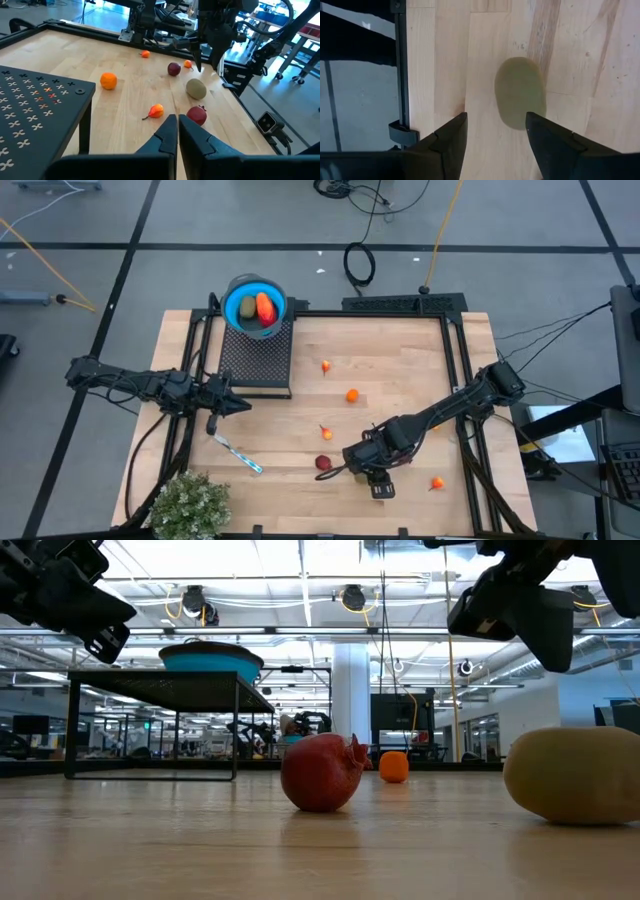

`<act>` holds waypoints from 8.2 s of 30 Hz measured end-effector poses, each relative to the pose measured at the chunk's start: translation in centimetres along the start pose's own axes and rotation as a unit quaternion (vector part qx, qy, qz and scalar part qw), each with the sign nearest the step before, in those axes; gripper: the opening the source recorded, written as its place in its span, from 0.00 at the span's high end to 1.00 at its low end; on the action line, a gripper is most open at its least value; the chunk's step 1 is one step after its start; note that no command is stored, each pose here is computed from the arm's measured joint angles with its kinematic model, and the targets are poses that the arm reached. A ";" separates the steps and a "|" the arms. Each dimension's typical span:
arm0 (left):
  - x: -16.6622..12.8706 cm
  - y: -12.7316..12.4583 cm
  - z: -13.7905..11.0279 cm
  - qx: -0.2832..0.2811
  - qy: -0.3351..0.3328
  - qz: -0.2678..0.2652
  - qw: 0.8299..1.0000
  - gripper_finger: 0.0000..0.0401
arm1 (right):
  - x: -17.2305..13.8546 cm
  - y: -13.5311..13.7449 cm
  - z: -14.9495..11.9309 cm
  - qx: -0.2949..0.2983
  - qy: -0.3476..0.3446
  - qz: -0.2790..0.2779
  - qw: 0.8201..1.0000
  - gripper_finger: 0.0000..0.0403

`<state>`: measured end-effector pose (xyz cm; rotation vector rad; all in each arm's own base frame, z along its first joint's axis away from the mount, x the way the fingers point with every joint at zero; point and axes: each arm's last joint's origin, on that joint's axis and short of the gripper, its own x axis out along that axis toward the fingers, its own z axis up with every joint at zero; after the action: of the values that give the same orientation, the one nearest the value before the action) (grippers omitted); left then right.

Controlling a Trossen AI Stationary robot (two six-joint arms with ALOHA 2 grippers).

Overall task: Pick & Place Fruit
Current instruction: Put the kiwi into the blue strainer bowl on the shelf

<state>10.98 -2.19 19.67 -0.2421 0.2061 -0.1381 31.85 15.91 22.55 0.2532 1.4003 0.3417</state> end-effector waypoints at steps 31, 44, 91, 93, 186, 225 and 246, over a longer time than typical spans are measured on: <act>0.0 0.0 0.0 0.001 0.000 0.001 1.000 0.95 | 0.0 0.1 0.5 0.034 -0.033 -0.013 0.999 0.16; 0.0 0.1 -0.1 0.000 0.005 0.006 1.000 0.95 | 2.6 -1.3 -0.5 0.006 -0.046 -0.011 0.999 0.17; 0.0 0.1 -0.2 -0.011 0.010 0.008 1.000 0.95 | 6.7 -3.4 -3.3 -0.014 -0.060 -0.036 0.997 0.39; 0.0 0.1 -0.2 -0.012 0.010 0.008 1.000 0.95 | 6.7 -3.3 -3.1 -0.017 -0.068 -0.027 0.997 0.43; 0.0 0.2 -0.2 -0.038 0.003 0.029 0.999 0.95 | -11.5 -6.3 2.7 0.130 -0.687 -0.321 0.639 0.47; 2.9 -1.1 8.1 -0.129 -0.299 0.121 0.938 0.95 | -14.2 -10.9 3.3 -0.251 -0.395 -0.675 0.571 0.47; 10.3 -1.6 15.2 0.025 -0.183 0.220 0.958 0.53 | -14.2 -10.9 3.3 -0.248 -0.397 -0.673 0.572 0.47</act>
<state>24.08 -1.97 32.60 -0.1634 -0.1145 0.3435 34.16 0.55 31.98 -1.0389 0.2330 -0.6386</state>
